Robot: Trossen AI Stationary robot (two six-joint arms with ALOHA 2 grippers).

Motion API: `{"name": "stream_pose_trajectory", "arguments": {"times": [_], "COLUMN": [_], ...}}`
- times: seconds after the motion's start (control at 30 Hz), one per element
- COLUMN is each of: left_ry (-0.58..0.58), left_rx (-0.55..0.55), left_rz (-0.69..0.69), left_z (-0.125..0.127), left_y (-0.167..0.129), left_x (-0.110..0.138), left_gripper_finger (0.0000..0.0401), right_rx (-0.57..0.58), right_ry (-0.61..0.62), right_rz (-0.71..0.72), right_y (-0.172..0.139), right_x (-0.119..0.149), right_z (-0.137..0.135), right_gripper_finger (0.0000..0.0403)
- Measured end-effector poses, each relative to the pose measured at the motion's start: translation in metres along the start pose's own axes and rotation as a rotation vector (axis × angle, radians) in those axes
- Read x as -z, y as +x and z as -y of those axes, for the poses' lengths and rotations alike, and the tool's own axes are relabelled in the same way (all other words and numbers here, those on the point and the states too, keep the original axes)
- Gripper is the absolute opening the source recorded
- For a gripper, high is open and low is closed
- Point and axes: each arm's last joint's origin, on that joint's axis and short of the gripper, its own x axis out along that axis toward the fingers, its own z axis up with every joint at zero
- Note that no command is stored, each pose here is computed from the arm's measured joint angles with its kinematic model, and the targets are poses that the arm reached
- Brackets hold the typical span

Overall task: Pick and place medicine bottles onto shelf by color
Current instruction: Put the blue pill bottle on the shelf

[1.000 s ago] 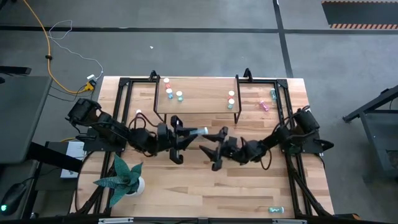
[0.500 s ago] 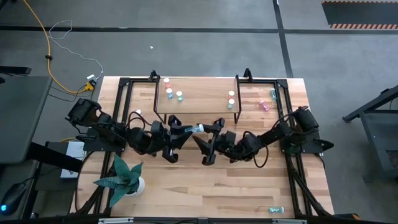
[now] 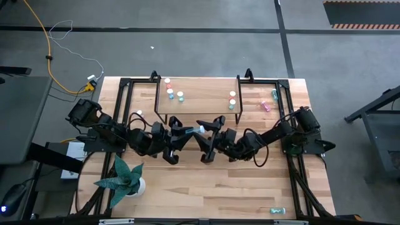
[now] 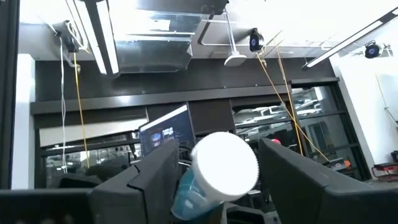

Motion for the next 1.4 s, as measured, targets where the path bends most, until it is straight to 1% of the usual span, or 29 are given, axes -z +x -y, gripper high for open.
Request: {"name": "stream_pose_trajectory", "arguments": {"times": [0.27, 0.4, 0.93, 1.07, 1.17, 1.4], "left_ry": [0.0, 0.001, 0.004, 0.004, 0.005, 0.01], "left_rx": [-0.01, -0.013, -0.011, -0.01, -0.01, -0.02], "left_rz": [0.005, 0.006, 0.005, 0.005, 0.005, 0.008], "left_z": [-0.0025, -0.0026, -0.0025, -0.0025, -0.0025, -0.0048], "left_y": [0.0014, 0.0014, 0.0014, 0.0014, 0.0014, 0.0025], "left_x": [-0.0005, -0.0005, -0.0005, -0.0005, -0.0005, -0.0008], "left_gripper_finger": [0.009, 0.009, 0.009, 0.0092, 0.01, 0.0133], "right_rx": [0.005, 0.001, 0.003, 0.003, 0.003, 0.008], "right_ry": [-0.001, 0.008, 0.004, 0.003, 0.001, -0.014], "right_rz": [0.004, 0.006, 0.006, 0.006, 0.006, 0.0], "right_y": [0.0008, 0.0007, 0.0008, 0.0008, 0.0008, 0.0008], "right_x": [-0.0001, -0.0003, -0.0004, -0.0004, -0.0005, 0.0001], "right_z": [0.0015, 0.0013, 0.0013, 0.0013, 0.0013, 0.0016], "right_gripper_finger": [0.0146, 0.0129, 0.0123, 0.0116, 0.0111, 0.0108]}}
